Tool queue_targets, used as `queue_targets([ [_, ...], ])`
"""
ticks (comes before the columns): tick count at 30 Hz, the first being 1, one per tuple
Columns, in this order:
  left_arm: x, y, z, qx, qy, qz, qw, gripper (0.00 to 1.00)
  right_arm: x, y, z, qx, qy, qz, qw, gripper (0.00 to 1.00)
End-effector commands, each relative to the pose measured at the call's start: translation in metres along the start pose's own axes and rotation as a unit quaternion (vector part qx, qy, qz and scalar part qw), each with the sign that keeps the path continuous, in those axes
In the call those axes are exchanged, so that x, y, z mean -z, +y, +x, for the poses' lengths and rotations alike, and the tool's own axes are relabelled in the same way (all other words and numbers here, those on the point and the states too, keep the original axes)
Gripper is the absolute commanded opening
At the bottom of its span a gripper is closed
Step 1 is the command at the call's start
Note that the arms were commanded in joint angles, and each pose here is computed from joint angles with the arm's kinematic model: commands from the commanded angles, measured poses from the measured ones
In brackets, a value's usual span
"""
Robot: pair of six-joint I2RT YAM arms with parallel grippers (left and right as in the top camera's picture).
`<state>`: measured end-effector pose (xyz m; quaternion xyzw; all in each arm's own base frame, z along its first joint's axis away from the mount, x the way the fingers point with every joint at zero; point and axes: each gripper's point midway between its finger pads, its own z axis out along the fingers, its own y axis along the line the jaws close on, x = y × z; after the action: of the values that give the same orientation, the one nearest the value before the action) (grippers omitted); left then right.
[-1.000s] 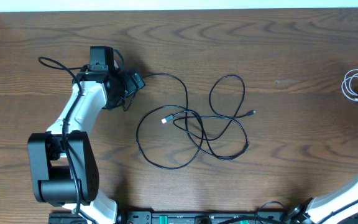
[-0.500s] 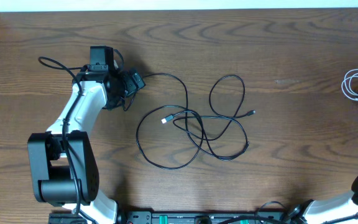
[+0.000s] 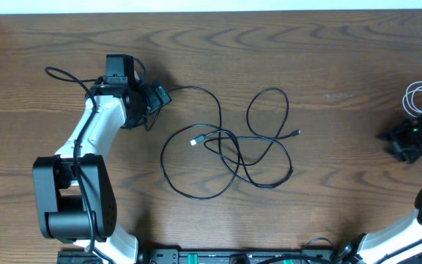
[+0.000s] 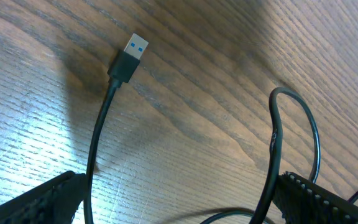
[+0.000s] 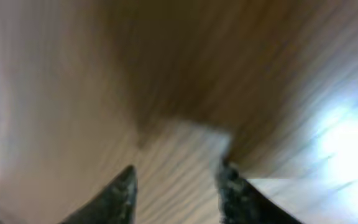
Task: Untangle cables
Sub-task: 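Move the right gripper back left toward the black cables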
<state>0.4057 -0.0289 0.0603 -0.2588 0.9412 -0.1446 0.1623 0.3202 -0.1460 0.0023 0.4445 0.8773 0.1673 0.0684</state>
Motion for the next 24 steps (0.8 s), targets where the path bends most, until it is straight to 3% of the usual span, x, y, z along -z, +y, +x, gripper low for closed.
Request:
queue_targets([
  [1, 0.006, -0.001, -0.001, 0.001, -0.008, 0.0, 1.0, 1.0, -0.039, -0.013, 0.037, 0.013, 0.046, 0.029, 0.998, 0.55],
  [4, 0.006, -0.001, -0.001, 0.001, -0.008, 0.0, 1.0, 1.0, -0.064, -0.017, 0.062, 0.023, 0.062, 0.036, 0.997, 0.7],
  [11, 0.006, -0.001, -0.001, 0.002, -0.008, 0.0, 1.0, 1.0, -0.101, -0.019, 0.107, 0.001, 0.067, 0.04, 0.997, 0.84],
  [13, 0.006, -0.001, -0.001, 0.002, -0.008, 0.0, 1.0, 1.0, -0.107, -0.017, 0.113, 0.017, 0.062, 0.035, 0.997, 0.99],
  [24, 0.006, -0.001, -0.001, 0.002, -0.008, 0.0, 1.0, 1.0, -0.127, -0.011, 0.163, 0.089, 0.075, 0.044, 0.992, 0.99],
])
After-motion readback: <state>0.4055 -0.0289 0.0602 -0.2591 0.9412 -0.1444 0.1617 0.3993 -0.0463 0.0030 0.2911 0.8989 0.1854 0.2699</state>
